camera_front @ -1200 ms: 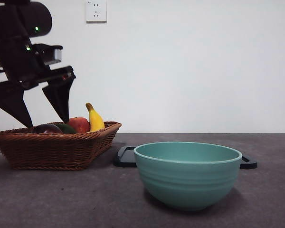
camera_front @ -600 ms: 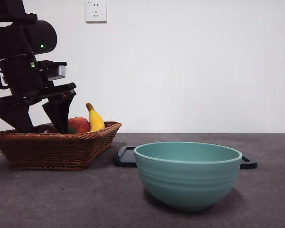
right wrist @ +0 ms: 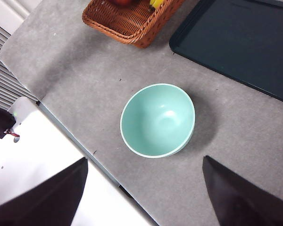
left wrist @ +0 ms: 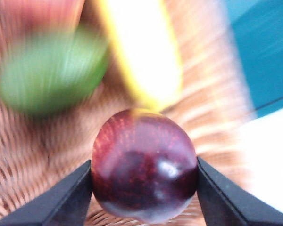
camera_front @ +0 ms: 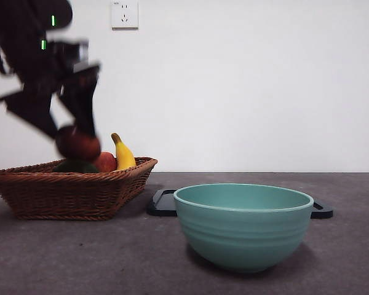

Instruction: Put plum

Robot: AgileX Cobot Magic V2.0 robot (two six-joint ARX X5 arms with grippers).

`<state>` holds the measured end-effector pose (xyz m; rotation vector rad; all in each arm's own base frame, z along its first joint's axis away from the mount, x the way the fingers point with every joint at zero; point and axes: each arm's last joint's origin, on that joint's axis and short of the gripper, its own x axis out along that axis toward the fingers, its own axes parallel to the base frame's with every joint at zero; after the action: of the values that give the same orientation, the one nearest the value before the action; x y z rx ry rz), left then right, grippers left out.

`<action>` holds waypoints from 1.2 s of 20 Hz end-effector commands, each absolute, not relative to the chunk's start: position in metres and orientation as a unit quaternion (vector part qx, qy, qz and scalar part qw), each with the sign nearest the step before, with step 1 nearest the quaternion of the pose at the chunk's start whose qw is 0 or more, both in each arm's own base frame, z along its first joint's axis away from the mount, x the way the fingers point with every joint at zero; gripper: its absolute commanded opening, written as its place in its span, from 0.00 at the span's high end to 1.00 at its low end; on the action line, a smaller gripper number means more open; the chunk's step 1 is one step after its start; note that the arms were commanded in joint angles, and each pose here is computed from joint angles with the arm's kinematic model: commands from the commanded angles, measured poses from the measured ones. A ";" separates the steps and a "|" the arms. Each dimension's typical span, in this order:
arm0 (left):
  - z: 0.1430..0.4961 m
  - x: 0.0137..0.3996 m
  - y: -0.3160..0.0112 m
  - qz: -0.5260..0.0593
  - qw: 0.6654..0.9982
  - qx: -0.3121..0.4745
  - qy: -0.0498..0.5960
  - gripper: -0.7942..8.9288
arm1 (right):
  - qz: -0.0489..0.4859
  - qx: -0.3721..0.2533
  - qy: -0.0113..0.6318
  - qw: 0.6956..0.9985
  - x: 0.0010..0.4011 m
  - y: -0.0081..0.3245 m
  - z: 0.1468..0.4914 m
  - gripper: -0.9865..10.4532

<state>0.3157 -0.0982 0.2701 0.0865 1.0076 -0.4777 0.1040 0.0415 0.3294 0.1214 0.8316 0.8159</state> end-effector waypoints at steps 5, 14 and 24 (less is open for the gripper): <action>0.338 0.246 -0.140 -0.381 0.837 0.054 0.389 0.67 | 0.391 0.053 0.382 0.836 0.105 0.042 0.334 0.57; 0.301 0.213 -0.227 -0.496 0.743 0.138 0.428 0.67 | 0.392 0.052 0.375 0.838 0.106 0.042 0.335 0.57; 0.228 0.213 -0.291 -0.488 0.708 0.253 0.444 0.67 | 0.392 0.052 0.375 0.838 0.106 0.042 0.335 0.57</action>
<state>0.2126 -0.2852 0.2270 0.5426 1.0117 -1.0636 0.1050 0.0417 0.3303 0.1183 0.8162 0.8174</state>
